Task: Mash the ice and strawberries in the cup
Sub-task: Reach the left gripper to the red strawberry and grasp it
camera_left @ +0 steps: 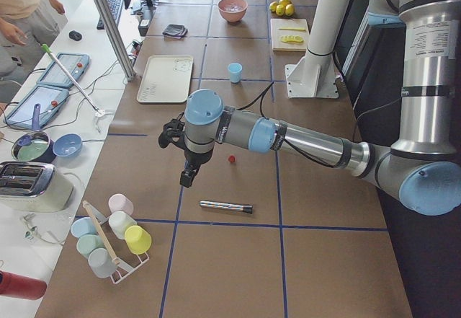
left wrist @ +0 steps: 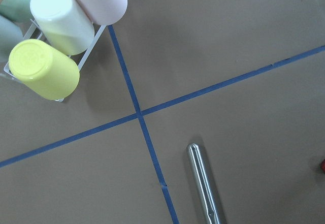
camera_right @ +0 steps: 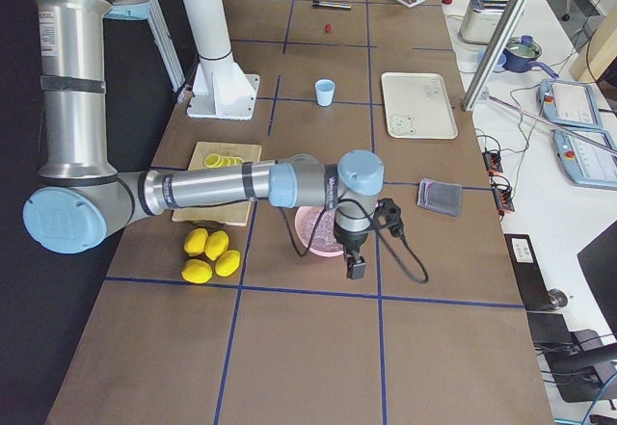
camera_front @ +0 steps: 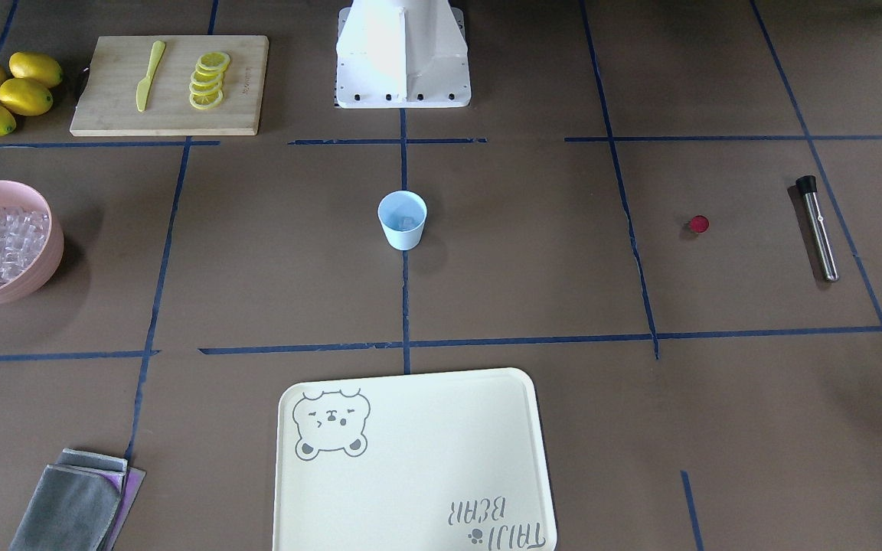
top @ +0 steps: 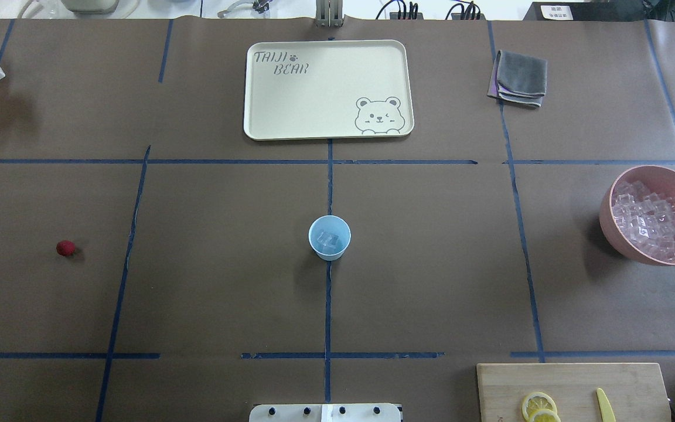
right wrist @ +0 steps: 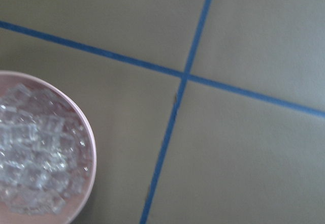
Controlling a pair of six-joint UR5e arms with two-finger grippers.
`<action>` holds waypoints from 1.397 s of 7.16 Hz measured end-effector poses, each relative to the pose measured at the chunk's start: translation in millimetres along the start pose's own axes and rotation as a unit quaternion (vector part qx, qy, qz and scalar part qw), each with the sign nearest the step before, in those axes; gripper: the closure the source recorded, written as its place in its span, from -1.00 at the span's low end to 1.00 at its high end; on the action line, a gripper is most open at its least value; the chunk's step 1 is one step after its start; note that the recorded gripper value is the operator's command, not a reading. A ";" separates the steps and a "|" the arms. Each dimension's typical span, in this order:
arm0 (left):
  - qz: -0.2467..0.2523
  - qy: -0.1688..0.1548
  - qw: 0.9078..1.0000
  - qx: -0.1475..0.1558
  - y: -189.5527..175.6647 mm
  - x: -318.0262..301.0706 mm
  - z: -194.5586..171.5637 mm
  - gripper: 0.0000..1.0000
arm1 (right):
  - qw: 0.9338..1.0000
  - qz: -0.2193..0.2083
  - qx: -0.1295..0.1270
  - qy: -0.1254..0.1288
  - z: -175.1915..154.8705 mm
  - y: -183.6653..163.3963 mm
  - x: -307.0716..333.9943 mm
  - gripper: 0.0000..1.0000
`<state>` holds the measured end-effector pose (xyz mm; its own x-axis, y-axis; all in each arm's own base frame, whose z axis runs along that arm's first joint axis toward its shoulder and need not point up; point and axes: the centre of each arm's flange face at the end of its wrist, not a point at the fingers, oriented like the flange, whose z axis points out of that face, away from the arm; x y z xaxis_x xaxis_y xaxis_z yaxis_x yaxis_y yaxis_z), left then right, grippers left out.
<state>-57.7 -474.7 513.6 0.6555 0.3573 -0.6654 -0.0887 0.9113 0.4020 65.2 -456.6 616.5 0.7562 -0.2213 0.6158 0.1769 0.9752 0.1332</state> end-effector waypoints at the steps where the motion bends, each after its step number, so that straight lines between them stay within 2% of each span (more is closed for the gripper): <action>1: 0.007 0.021 1.000 0.005 -9.4 20.2 8.0 -1.00 | 1.000 0.020 -0.009 -0.003 8.6 29.4 15.4 -0.98; 2: -0.003 0.032 0.999 -0.007 -18.7 48.1 28.7 -1.00 | 1.000 0.029 -0.010 -0.004 9.5 42.5 19.0 -0.99; 4: -0.062 0.009 0.997 -0.041 -25.6 103.6 84.3 -1.00 | 0.999 0.034 -0.005 -0.011 6.5 47.8 16.4 -0.99; 5: -0.080 -0.005 0.996 -0.045 -22.4 126.8 111.1 -1.00 | 0.999 0.034 -0.004 -0.016 6.2 48.2 15.2 -0.99; 7: -0.101 -0.012 0.994 -0.041 -6.5 163.5 162.1 -1.00 | 0.999 0.035 -0.003 -0.019 6.0 48.1 14.6 -0.99; 10: -0.121 -0.003 0.992 -0.033 25.5 198.9 246.8 -1.00 | 0.999 0.034 -0.002 -0.020 5.2 47.2 14.0 -0.99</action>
<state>255.5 -430.9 546.7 0.6682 0.1257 -0.7333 0.0225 0.9818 0.1887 80.9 -413.6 635.4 0.7409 -0.1538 0.6538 0.1282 0.9879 0.0872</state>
